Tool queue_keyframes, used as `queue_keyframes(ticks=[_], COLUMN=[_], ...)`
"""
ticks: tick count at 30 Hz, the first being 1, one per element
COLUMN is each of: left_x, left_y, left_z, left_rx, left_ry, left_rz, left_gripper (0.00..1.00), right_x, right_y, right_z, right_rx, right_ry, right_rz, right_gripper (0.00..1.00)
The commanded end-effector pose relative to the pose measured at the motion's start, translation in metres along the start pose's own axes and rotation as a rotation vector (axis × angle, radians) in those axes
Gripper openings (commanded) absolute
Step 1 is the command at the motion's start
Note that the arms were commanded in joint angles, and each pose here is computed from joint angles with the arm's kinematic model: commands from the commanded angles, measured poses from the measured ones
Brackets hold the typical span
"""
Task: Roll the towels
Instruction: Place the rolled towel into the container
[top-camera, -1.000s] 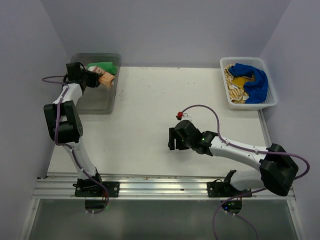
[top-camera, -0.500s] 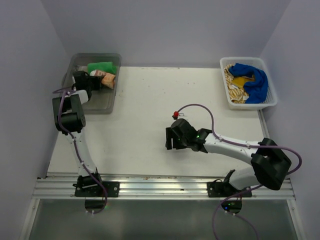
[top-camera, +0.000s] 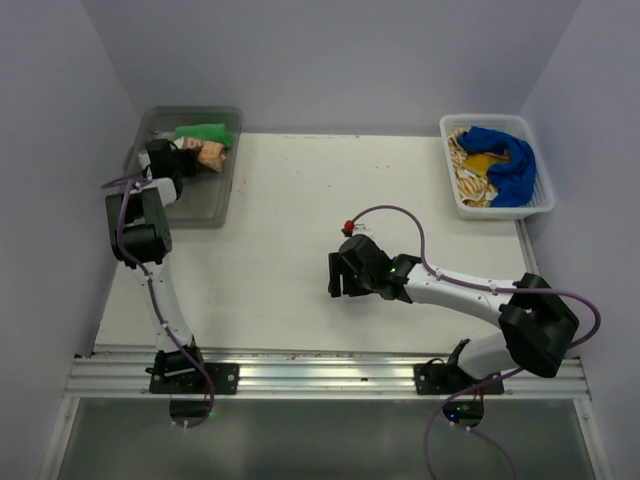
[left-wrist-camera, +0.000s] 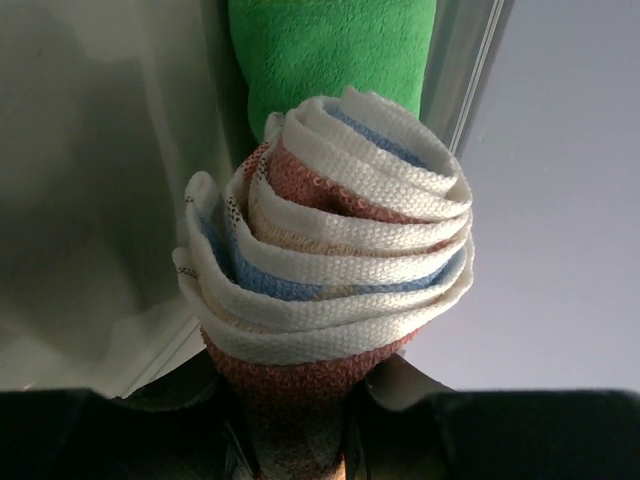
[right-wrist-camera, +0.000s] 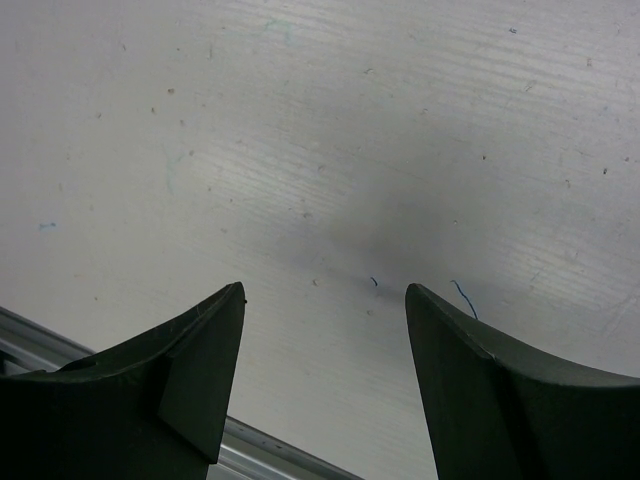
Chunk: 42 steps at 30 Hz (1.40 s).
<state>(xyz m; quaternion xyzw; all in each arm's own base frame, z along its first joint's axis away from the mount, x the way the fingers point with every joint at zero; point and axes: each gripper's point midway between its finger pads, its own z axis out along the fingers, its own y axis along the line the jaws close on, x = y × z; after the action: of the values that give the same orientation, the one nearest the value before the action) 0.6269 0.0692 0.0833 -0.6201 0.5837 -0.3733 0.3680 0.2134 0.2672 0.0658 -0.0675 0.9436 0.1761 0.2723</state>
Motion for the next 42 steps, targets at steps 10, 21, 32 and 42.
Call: queue_keyframes(ticks=[10,21,32,42], left_x=[-0.021,-0.011,-0.005,-0.003], left_y=[-0.011,0.018,0.012,0.021], left_z=[0.027,0.028,0.011,-0.013], left_rx=[0.020,-0.027,-0.097,-0.232], left_ry=[-0.060,-0.012,0.010,0.033], left_rz=[0.018,0.005,0.038,0.117], left_gripper=[0.28,0.66,0.84,0.88], right_x=[-0.010,-0.012,-0.016,-0.016], right_y=[0.011,0.012,0.014,0.010], right_z=[0.001,0.001,-0.004,-0.012], right_rx=[-0.017,-0.020,-0.034,-0.044], right_ry=[-0.003,-0.012,-0.030,-0.053], right_rz=[-0.005,-0.002,0.003,0.020], right_gripper=[0.69,0.69,0.69,0.69])
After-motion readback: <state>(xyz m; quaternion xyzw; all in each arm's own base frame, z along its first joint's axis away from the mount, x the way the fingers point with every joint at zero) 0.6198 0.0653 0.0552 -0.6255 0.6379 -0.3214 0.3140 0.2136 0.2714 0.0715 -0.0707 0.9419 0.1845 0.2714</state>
